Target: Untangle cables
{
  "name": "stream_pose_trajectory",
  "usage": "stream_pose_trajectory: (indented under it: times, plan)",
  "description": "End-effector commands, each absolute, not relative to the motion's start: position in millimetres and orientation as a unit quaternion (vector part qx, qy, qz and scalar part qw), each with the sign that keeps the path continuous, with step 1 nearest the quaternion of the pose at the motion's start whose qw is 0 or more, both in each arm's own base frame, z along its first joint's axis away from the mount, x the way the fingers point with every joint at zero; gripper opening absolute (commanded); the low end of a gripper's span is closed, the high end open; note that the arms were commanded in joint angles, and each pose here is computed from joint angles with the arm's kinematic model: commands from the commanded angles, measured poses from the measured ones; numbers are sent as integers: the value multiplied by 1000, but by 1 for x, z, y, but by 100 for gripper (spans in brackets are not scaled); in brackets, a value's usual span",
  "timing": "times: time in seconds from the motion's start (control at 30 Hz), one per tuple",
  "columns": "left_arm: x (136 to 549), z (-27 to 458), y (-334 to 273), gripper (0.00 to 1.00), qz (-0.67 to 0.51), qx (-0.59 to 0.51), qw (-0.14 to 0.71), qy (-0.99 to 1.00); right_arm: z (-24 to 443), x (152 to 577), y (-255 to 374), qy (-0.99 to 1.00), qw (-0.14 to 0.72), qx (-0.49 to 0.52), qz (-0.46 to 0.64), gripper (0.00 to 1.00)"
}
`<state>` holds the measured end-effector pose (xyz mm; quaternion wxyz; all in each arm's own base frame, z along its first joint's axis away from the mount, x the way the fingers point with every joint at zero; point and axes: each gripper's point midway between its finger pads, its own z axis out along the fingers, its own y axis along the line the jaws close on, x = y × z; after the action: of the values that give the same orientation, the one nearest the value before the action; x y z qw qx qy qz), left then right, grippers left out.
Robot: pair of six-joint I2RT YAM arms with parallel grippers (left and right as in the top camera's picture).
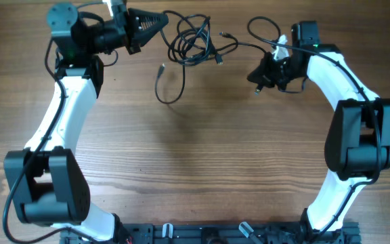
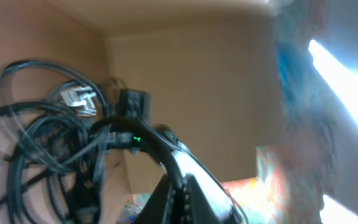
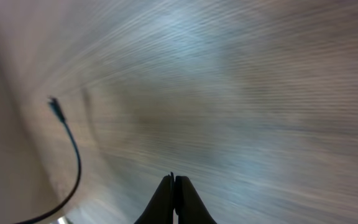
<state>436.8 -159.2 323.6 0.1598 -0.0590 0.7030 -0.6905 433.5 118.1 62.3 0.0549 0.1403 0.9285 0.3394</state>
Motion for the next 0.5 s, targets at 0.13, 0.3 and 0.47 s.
stream_pose_trajectory:
  times: [0.13, 0.3, 0.47]
  plan:
    - [466, 215, -113, 4, -515, -282, 180, 789, 39, 418, 45, 939, 32, 187, 286, 4]
    - [445, 195, -142, 4, -489, -270, 136, 818, 75, 406, 65, 929, 44, 88, 357, 41]
    - [438, 195, -165, 4, -491, -255, 125, 824, 168, 410, 90, 917, 147, 52, 367, 54]
